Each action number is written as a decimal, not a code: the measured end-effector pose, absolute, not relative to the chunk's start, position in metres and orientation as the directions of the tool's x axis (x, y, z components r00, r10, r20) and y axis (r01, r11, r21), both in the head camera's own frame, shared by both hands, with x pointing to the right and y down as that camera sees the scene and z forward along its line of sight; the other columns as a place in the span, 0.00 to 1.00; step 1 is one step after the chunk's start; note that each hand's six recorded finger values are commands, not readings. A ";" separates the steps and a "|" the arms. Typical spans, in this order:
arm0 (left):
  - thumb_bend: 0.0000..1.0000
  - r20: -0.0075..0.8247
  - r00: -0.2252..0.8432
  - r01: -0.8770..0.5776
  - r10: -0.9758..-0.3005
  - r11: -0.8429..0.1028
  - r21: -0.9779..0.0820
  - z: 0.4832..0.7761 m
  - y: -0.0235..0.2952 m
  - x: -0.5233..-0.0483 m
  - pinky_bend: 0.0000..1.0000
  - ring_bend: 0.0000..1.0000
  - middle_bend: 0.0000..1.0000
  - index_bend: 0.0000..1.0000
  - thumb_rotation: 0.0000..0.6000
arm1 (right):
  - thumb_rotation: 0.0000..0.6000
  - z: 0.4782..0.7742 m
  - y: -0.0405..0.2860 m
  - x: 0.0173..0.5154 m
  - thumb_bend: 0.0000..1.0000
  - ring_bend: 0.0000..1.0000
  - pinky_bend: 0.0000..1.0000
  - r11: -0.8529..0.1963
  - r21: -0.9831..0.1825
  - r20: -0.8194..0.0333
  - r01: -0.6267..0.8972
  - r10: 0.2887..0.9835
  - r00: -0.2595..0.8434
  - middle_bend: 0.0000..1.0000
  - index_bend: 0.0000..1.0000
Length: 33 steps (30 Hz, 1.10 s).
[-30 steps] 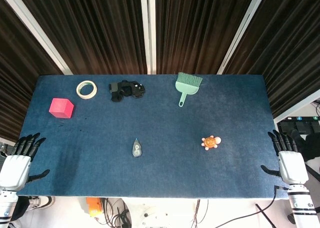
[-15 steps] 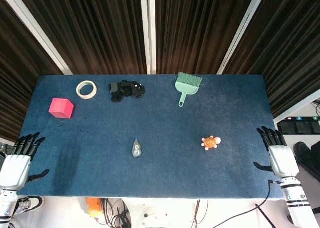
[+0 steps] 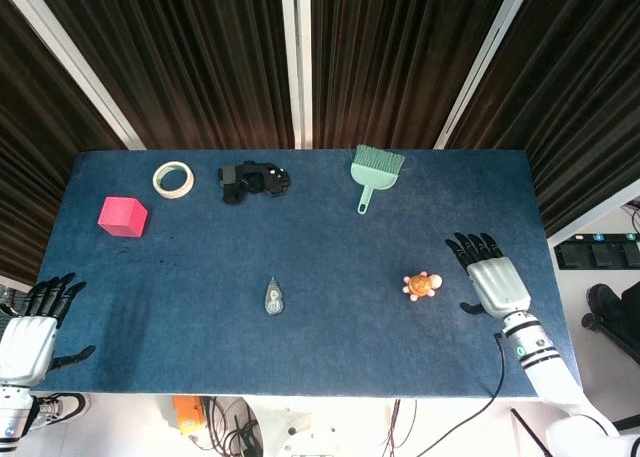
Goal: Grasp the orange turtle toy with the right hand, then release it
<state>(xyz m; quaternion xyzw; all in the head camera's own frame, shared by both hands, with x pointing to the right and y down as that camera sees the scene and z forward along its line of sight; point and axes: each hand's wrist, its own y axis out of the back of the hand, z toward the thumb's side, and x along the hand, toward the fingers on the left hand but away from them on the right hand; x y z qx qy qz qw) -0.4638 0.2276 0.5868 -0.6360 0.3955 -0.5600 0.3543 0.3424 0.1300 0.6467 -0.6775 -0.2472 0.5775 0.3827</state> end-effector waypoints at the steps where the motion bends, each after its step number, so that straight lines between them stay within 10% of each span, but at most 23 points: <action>1: 0.06 0.432 0.059 -0.106 -0.900 -0.436 -0.894 0.586 0.228 -0.464 0.07 0.00 0.03 0.13 1.00 | 1.00 0.650 0.128 0.338 0.02 0.00 0.00 -0.589 -0.800 -0.599 -0.115 0.772 0.212 0.03 0.00; 7: 0.06 0.430 0.058 -0.108 -0.901 -0.434 -0.895 0.585 0.228 -0.466 0.07 0.00 0.03 0.13 1.00 | 1.00 0.671 0.121 0.306 0.03 0.03 0.05 -0.626 -0.769 -0.638 -0.131 0.737 0.223 0.06 0.04; 12: 0.06 0.432 0.055 -0.110 -0.900 -0.436 -0.893 0.585 0.228 -0.468 0.07 0.00 0.03 0.13 1.00 | 1.00 0.676 0.118 0.287 0.03 0.49 0.71 -0.609 -0.780 -0.625 -0.145 0.742 0.241 0.14 0.06; 15: 0.06 0.433 0.055 -0.113 -0.900 -0.437 -0.892 0.586 0.229 -0.470 0.07 0.00 0.03 0.13 1.00 | 1.00 0.676 0.117 0.284 0.03 0.71 0.90 -0.597 -0.786 -0.618 -0.162 0.749 0.239 0.22 0.10; 33: 0.06 0.452 0.043 -0.118 -0.891 -0.454 -0.883 0.594 0.231 -0.476 0.07 0.00 0.03 0.13 1.00 | 1.00 0.697 0.119 0.279 0.06 0.81 0.97 -0.604 -0.746 -0.663 -0.279 0.713 0.229 0.28 0.31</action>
